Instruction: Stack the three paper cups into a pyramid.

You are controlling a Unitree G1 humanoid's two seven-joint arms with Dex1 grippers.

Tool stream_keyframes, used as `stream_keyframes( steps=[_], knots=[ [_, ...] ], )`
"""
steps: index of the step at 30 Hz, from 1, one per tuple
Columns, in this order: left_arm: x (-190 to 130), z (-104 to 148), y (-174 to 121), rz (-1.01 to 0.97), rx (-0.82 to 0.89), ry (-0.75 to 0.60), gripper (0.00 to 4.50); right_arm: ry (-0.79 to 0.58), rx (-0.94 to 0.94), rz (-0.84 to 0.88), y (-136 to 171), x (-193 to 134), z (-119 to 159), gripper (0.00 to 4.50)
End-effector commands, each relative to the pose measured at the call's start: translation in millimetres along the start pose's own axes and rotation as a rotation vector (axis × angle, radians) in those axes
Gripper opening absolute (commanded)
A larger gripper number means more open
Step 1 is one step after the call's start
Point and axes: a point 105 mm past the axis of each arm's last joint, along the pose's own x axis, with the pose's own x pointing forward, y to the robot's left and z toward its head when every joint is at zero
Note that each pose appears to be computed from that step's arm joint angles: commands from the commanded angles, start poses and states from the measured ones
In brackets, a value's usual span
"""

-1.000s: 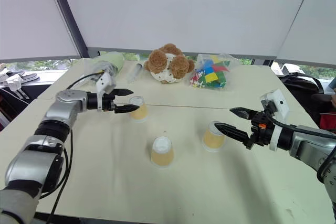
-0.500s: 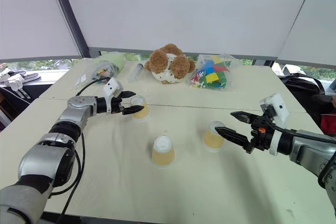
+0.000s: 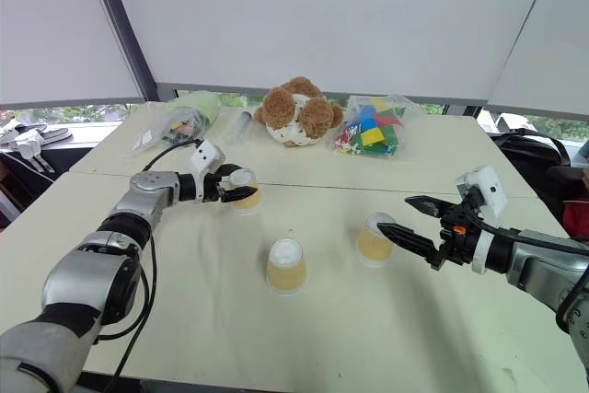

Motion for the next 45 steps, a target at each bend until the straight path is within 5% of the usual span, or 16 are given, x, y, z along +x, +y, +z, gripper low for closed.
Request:
stream_keyframes(
  steps=[1,6,11,17,26,38,45],
  knots=[
    [0.6,13.1,3.9,0.012,0.044,-0.022,2.31,-0.039,-0.039,-0.009,1.8,-2.8,9.3,4.5],
    [0.8,15.3,6.3,0.028,0.041,-0.025,2.31,-0.04,-0.038,-0.014,1.1,-3.1,9.5,4.5],
    [-16.8,57.1,-15.8,-0.261,0.05,-0.167,2.31,-0.035,-0.036,-0.024,-2.2,-6.8,8.6,4.5],
    [-53.0,42.2,-61.0,-0.469,0.113,-0.072,2.31,-0.032,-0.032,-0.009,-2.3,-4.2,6.6,4.5],
    [-73.4,30.4,-103.3,-0.476,0.033,-0.038,2.31,-0.023,-0.03,0.056,1.6,9.0,6.8,4.5],
    [-61.3,15.2,-110.5,-0.46,0.076,-0.013,2.31,-0.028,-0.034,0.071,2.1,7.4,11.3,4.5],
    [-64.6,1.7,-109.2,-0.47,0.091,0.037,2.31,0.037,-0.057,0.195,29.1,-9.9,21.6,4.5]
  ],
)
